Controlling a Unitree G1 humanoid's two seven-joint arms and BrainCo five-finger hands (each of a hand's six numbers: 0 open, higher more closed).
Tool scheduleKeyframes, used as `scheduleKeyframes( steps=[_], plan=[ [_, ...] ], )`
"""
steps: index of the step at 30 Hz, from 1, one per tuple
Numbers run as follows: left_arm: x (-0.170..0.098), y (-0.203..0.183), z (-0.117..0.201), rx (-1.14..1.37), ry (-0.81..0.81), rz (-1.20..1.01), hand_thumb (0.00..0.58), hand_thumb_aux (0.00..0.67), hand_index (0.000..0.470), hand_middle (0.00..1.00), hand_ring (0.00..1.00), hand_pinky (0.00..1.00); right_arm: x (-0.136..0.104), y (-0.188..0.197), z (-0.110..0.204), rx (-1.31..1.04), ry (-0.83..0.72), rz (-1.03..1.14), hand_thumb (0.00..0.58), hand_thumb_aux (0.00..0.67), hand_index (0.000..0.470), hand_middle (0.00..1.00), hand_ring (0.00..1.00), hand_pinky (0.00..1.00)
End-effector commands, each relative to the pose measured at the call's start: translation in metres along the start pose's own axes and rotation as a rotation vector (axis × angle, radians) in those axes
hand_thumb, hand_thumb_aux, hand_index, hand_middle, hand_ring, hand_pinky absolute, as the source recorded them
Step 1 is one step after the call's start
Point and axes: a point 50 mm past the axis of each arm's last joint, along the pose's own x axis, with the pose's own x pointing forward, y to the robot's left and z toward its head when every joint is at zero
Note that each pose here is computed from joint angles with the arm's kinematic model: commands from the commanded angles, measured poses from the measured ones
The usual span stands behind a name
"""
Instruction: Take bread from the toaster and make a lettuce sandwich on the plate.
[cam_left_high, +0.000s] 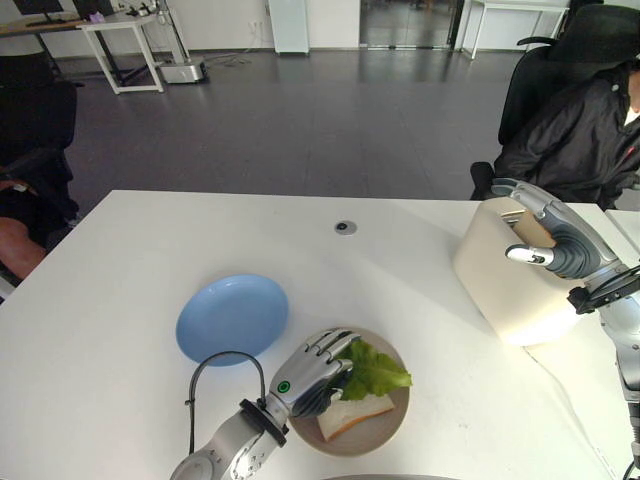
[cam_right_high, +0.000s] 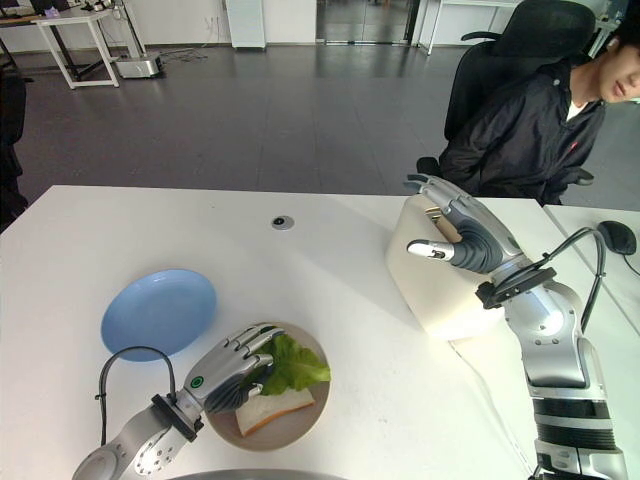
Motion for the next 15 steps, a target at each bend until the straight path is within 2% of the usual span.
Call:
scheduleKeyframes(
  steps=[1, 15],
  plan=[
    [-0.003, 0.005, 0.001, -0.033, -0.017, 0.019, 0.580, 0.670, 0.470, 0.00, 0.00, 0.00, 0.002, 0.002, 0.002, 0.013, -0.008, 0.007, 0.000, 0.000, 0.000, 0.00, 0.00, 0.00],
    [-0.043, 0.022, -0.002, -0.062, -0.011, -0.011, 0.580, 0.670, 0.470, 0.00, 0.00, 0.00, 0.002, 0.003, -0.001, 0.006, 0.002, 0.009, 0.000, 0.000, 0.000, 0.00, 0.00, 0.00]
  ],
)
